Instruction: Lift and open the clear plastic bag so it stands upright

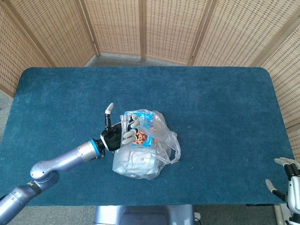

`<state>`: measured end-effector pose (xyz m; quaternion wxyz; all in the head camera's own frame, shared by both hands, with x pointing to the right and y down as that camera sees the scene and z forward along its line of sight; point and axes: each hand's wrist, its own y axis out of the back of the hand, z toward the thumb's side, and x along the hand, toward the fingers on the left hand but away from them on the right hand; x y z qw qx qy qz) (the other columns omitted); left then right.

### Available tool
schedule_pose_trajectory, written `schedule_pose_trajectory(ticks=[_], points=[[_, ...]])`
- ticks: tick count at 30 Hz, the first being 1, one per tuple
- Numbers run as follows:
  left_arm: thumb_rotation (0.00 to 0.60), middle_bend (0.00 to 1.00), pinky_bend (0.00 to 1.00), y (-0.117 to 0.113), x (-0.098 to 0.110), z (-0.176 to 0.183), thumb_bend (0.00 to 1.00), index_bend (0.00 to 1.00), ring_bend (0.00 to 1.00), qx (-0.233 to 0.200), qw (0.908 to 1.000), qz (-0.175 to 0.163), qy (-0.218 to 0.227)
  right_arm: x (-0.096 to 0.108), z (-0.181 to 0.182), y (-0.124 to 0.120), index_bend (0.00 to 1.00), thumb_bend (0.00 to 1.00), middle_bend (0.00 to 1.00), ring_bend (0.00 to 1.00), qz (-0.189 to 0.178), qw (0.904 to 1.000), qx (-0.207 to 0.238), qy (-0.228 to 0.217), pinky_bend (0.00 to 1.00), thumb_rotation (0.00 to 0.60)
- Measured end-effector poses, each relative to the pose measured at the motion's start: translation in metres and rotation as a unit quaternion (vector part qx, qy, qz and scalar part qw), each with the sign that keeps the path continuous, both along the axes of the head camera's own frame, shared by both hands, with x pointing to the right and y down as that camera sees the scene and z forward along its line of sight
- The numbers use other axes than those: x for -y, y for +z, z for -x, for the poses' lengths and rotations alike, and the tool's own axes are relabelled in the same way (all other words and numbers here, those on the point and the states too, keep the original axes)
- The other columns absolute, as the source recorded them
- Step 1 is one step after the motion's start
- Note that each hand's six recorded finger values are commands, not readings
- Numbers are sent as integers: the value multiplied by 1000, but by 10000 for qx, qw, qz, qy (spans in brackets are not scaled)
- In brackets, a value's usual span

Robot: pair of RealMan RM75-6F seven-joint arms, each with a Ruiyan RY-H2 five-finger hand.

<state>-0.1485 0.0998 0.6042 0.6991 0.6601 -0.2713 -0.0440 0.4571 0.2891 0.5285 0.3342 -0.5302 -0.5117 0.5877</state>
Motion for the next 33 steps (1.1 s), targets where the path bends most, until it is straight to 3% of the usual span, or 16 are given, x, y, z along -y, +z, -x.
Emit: schedule_pose_trajectory(ticks=[6,13,22,33], points=[[0,613,868,-17,3,4,127,469,800,-67,9993,-361,6,15,2,5,281,224,271,217,-63,9998,148,-127,161,600],[0,613,868,-24,1,15,155,469,799,282,9974,-668,52,42,13,22,266,132,269,216,-92,9975,554,-426,162,600],[0,613,868,-14,-9,24,175,469,799,888,9938,-665,93,79,42,44,243,122,261,204,-319,9903,1066,-836,162,600],[0,613,868,-25,-9,27,176,469,799,905,9928,-781,63,104,85,77,203,122,258,194,-230,9788,1630,-1215,166,600]])
